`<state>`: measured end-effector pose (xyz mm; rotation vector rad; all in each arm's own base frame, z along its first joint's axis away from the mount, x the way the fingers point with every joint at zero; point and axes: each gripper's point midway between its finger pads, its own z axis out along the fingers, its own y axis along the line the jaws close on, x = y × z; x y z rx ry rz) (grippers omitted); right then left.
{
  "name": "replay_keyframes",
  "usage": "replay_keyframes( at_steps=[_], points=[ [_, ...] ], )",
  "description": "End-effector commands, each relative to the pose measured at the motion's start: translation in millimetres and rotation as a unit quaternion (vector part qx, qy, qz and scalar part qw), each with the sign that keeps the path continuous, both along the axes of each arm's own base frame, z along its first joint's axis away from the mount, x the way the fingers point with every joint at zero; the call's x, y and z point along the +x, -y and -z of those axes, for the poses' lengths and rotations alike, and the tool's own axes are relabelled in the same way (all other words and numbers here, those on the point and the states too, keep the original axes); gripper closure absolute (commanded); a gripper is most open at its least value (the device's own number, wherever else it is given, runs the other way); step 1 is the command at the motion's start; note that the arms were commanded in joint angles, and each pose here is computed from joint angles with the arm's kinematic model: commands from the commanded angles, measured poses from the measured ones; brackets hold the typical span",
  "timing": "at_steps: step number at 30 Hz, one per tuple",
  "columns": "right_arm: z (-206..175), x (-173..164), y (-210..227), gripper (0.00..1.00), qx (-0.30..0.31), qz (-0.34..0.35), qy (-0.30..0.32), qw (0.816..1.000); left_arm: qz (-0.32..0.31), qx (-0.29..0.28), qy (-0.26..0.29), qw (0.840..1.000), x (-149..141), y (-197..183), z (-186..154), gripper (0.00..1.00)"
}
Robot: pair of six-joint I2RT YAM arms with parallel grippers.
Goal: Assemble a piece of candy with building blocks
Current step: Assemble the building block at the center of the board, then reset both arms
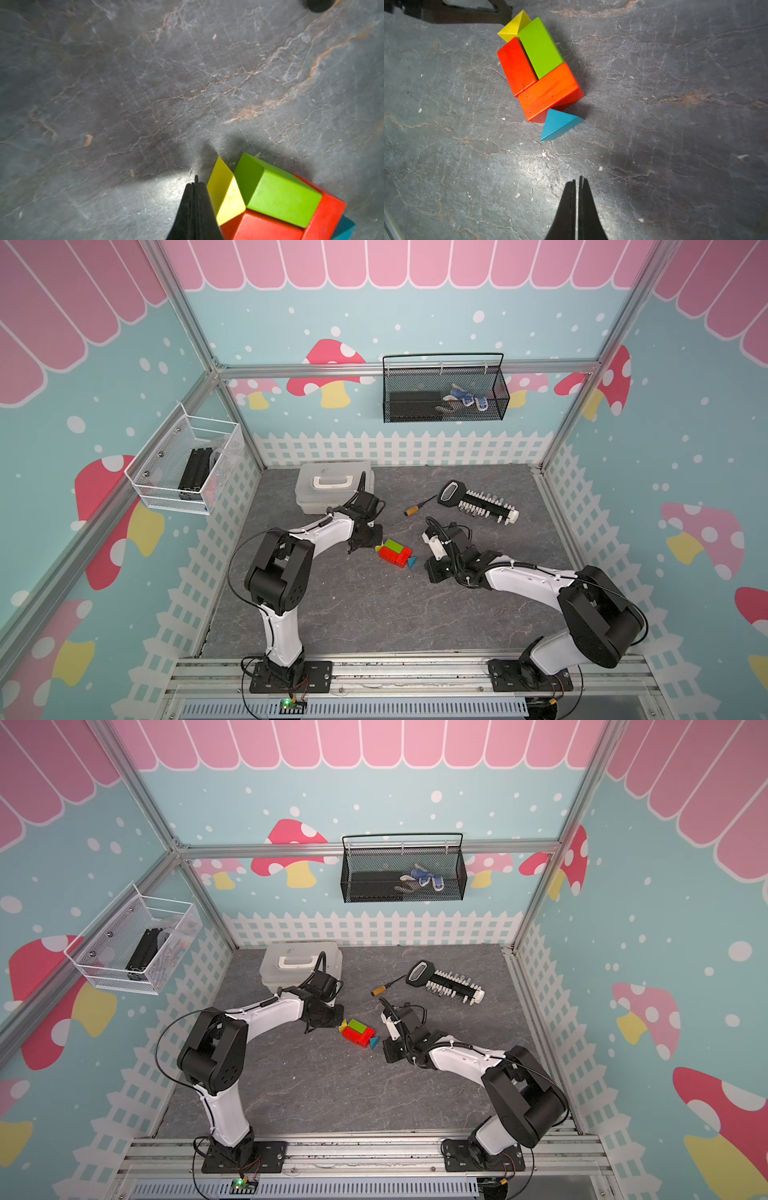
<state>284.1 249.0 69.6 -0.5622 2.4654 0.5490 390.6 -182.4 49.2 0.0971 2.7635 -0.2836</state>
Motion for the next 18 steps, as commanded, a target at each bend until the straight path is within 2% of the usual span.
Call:
replay_keyframes(
  at_steps=[1,3,5,9,12,13,14,15,17,18],
  points=[
    [-44,12,12,0.91,0.015,0.031,0.069,0.997,-0.047,0.016,0.069,0.996,15,-35,-48,0.95],
    [-68,15,26,0.85,0.006,0.051,0.112,0.992,-0.071,0.01,0.109,0.991,19,-55,-74,0.87],
    [-89,18,45,0.69,-0.006,0.08,0.15,0.985,-0.095,-0.002,0.15,0.984,21,-75,-98,0.77],
    [-119,19,96,0.47,-0.036,0.165,0.222,0.96,-0.123,-0.002,0.241,0.963,15,-116,-133,0.6],
    [-129,17,145,0.34,-0.06,0.251,0.276,0.926,-0.122,0.024,0.314,0.941,4,-140,-148,0.48],
    [-130,16,164,0.28,-0.068,0.283,0.292,0.911,-0.118,0.031,0.336,0.934,-1,-144,-153,0.34],
    [-128,13,182,0.12,-0.081,0.309,0.307,0.896,-0.116,0.038,0.356,0.926,-6,-148,-157,0.13],
    [-126,10,196,0.02,-0.098,0.327,0.322,0.883,-0.109,0.042,0.378,0.918,-10,-149,-161,0.01],
    [-123,4,217,0.01,-0.134,0.349,0.356,0.856,-0.11,0.053,0.414,0.902,-17,-155,-162,0.01],
    [-119,2,221,0.01,-0.153,0.343,0.371,0.849,-0.118,0.059,0.433,0.892,-19,-160,-161,0.01]
  ],
)
